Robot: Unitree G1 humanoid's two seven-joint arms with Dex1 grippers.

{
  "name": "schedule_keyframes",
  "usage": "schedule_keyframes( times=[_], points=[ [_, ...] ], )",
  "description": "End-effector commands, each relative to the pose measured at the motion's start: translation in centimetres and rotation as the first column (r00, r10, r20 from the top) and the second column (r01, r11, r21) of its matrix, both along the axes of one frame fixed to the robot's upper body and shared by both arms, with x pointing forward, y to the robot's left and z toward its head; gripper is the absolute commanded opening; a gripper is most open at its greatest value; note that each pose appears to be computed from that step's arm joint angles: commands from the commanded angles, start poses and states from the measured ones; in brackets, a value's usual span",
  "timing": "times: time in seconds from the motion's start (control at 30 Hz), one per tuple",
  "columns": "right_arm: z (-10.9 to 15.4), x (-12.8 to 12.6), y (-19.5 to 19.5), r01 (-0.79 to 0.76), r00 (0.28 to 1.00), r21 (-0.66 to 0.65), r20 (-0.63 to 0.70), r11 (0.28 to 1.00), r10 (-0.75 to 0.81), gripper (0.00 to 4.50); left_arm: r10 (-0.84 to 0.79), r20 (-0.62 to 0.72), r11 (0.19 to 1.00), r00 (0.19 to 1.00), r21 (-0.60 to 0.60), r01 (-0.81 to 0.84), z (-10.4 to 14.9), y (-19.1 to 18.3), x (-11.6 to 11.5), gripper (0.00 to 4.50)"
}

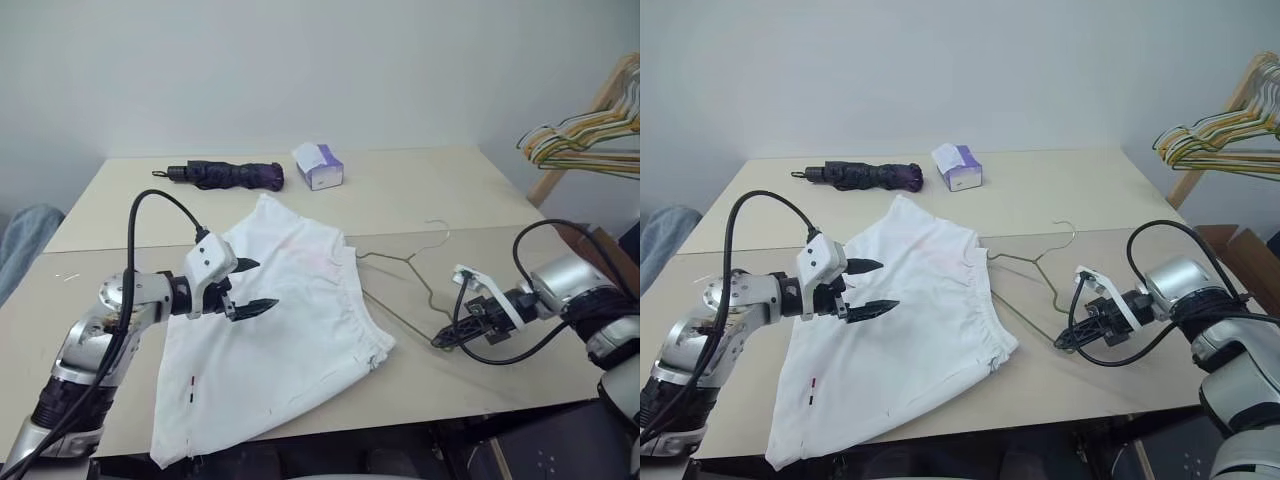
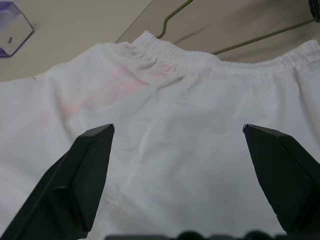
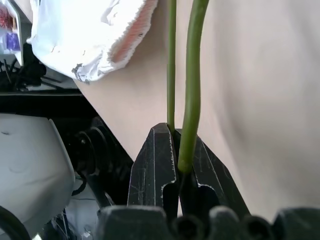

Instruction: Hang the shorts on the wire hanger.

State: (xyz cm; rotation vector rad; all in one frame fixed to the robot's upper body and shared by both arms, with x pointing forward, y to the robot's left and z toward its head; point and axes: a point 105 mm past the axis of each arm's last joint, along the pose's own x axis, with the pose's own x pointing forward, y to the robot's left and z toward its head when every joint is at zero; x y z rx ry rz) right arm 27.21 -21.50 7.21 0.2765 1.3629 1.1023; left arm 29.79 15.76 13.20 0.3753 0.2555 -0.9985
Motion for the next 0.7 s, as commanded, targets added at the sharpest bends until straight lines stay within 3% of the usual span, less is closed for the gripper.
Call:
schedule_keyframes(
  times=[0.03, 0.23, 0.4, 0.5, 0.7],
  points=[
    [1.5, 0.5, 0.8, -0.028, 1.000, 0.073, 0.012, 0.997, 0.027, 0.00, -0.019, 0.063, 1.000, 0.998, 0.000, 0.019, 1.3, -0.6, 0.1, 4.46],
    [2.2, 3.0, 1.2, 0.088, 0.995, 0.115, 0.030, 0.989, -0.092, 0.00, -0.005, 0.079, 1.000, 0.997, 0.020, 0.003, 1.1, -0.8, 0.5, 4.46],
    [2.8, -0.5, 1.2, -0.086, 0.996, 0.162, 0.034, 0.983, 0.081, 0.00, -0.008, 0.084, 1.000, 0.996, 0.019, 0.006, 1.3, -0.8, 0.5, 4.46],
    [2.3, -1.2, 1.5, -0.127, 0.992, 0.158, 0.012, 0.979, 0.126, 0.00, -0.010, 0.080, 1.000, 0.997, 0.028, 0.008, 1.0, -0.8, 0.4, 4.46],
    [0.3, 2.6, 1.6, 0.012, 1.000, 0.041, 0.010, 0.999, -0.012, 0.00, -0.021, 0.093, 0.999, 0.995, 0.034, 0.018, 0.9, -1.3, 0.9, 4.46]
  ],
)
